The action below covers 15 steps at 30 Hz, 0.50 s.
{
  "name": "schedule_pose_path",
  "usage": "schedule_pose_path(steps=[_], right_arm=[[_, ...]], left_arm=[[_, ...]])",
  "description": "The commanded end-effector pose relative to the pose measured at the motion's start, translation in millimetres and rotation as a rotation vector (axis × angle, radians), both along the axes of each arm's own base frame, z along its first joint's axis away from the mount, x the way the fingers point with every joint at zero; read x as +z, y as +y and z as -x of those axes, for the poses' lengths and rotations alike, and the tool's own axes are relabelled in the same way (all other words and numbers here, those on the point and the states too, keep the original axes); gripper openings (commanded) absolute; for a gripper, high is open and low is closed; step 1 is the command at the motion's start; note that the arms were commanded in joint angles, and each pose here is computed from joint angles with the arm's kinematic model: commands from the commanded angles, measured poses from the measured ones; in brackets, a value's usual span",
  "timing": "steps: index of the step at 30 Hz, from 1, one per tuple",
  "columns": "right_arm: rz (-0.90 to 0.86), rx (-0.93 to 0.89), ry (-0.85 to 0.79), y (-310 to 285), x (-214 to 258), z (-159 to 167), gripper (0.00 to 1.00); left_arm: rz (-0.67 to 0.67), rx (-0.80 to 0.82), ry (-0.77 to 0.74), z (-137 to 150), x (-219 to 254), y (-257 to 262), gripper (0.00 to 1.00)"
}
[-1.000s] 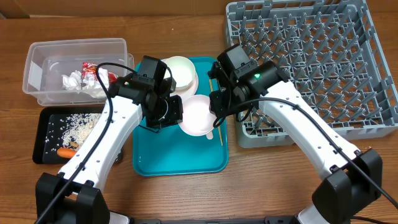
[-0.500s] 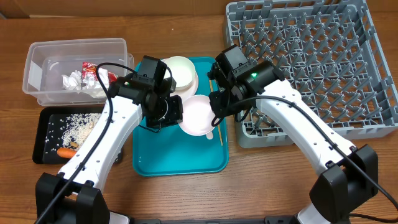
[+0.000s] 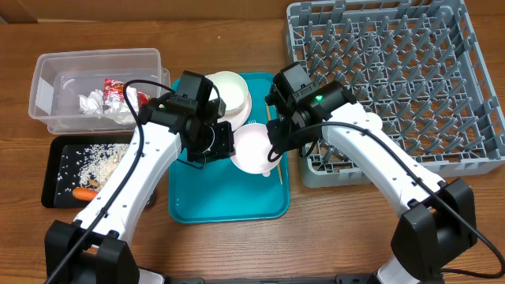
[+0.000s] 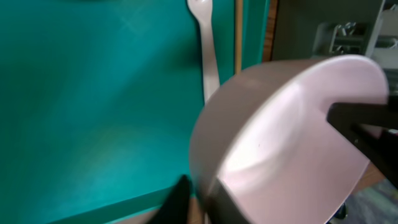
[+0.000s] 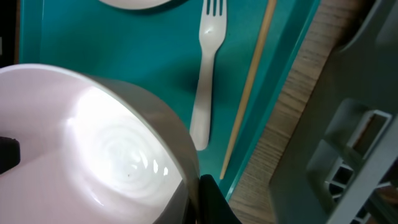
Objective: Sort waste into correct bins and load items into the dishwasher
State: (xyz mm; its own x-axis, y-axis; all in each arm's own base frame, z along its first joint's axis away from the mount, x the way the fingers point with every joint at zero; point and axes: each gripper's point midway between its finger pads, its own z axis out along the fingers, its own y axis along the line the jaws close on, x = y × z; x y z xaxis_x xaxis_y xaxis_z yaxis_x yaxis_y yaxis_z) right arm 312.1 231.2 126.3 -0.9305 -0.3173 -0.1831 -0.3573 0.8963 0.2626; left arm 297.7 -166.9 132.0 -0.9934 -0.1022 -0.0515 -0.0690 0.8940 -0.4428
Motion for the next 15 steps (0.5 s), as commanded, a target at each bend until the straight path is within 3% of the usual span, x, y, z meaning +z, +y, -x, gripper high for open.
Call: schedule_pose_path(steps=[1, 2, 4, 15], right_arm=[[-0.038, 0.005, -0.003, 8, 5, 1, 0.04], [-0.041, -0.003, -0.003, 9, 5, 1, 0.04], [-0.043, -0.005, -0.005, 9, 5, 0, 0.04], [0.020, -0.032, -0.078, -2, 4, -16, 0.04]], left_arm=[[0.036, -0.021, -0.039, -3, 14, -6, 0.34], [0.043, -0.023, -0.041, -3, 15, -7, 0.42], [0.063, -0.031, -0.047, -4, 17, -10, 0.48], [0.140, -0.172, -0.228, -25, 76, -24, 0.50]])
